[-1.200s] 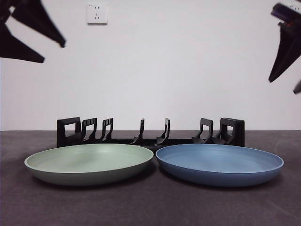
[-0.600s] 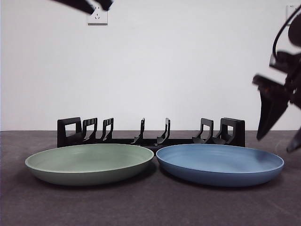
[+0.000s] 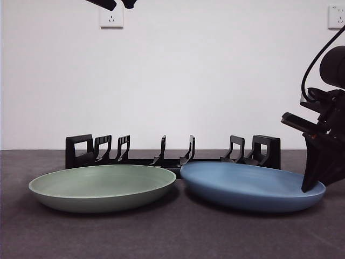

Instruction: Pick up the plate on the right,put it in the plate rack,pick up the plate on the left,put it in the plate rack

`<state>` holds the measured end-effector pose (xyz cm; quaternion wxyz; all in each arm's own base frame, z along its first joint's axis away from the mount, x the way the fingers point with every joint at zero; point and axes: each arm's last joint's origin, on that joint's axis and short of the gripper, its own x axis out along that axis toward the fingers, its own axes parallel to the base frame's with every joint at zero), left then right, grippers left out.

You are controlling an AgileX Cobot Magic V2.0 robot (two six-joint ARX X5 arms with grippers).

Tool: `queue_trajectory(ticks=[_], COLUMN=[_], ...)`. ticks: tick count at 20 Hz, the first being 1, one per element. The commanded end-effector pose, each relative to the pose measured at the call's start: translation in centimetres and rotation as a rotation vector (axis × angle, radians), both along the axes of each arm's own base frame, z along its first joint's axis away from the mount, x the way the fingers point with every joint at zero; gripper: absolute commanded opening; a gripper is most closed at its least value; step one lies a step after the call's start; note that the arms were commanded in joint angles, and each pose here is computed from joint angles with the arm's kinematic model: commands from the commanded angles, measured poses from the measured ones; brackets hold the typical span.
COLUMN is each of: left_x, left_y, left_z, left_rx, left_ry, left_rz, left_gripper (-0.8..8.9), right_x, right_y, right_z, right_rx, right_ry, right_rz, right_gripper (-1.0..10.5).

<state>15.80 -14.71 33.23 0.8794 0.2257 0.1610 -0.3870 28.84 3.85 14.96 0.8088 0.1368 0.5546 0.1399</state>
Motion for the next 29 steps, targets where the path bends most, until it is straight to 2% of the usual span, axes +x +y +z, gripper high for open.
queue_trajectory(ticks=[1, 7, 10, 14, 16, 18, 22, 23, 26, 29], left_x=[0.2, 0.8, 0.6, -0.5, -1.1, -1.4, -1.3, -1.2, -1.2, -1.3], left_y=[-0.3, -2.7, -4.5, -6.9, -8.0, -8.9, -9.8, -10.0, -10.0, -10.0], left_z=[-0.5, -2.6, -4.0, -5.7, -6.5, -7.4, -8.9, -9.1, -9.2, -9.2], left_rx=[0.050, 0.125, 0.165, 0.264, 0.347, 0.442, 0.516, 0.523, 0.532, 0.534], left_ry=[-0.010, 0.061, 0.096, 0.078, 0.035, -0.013, -0.011, -0.010, -0.013, -0.013], left_rz=[-0.033, -0.152, -0.287, -0.421, -0.452, -0.467, -0.468, -0.465, -0.457, -0.461], left_gripper=[3.47, 3.45, 3.43, 3.43, 3.42, 3.42, 3.41, 3.13, 0.09, -0.10], right_x=[-0.4, -2.3, -3.4, -3.8, -3.8, -3.9, -4.4, -4.5, -4.5, -4.4], right_y=[0.0, -0.2, -0.3, -0.1, 0.3, 1.1, 3.0, 3.4, 3.8, 3.8], right_z=[-0.2, 4.4, 7.1, 9.3, 9.6, 9.7, 9.7, 9.7, 9.8, 9.8], right_rx=[-0.003, 0.005, 0.007, 0.027, 0.085, 0.102, 0.107, 0.110, 0.126, 0.127], right_ry=[0.028, -0.028, -0.042, -0.031, -0.029, -0.029, -0.022, -0.020, -0.023, -0.033], right_rz=[-0.025, -0.024, -0.023, -0.006, 0.031, 0.068, 0.137, 0.152, 0.176, 0.174], right_gripper=[-0.2, -0.2, -0.2, -0.2, -0.2, -0.2, -0.2, -0.2, -0.2, -0.2])
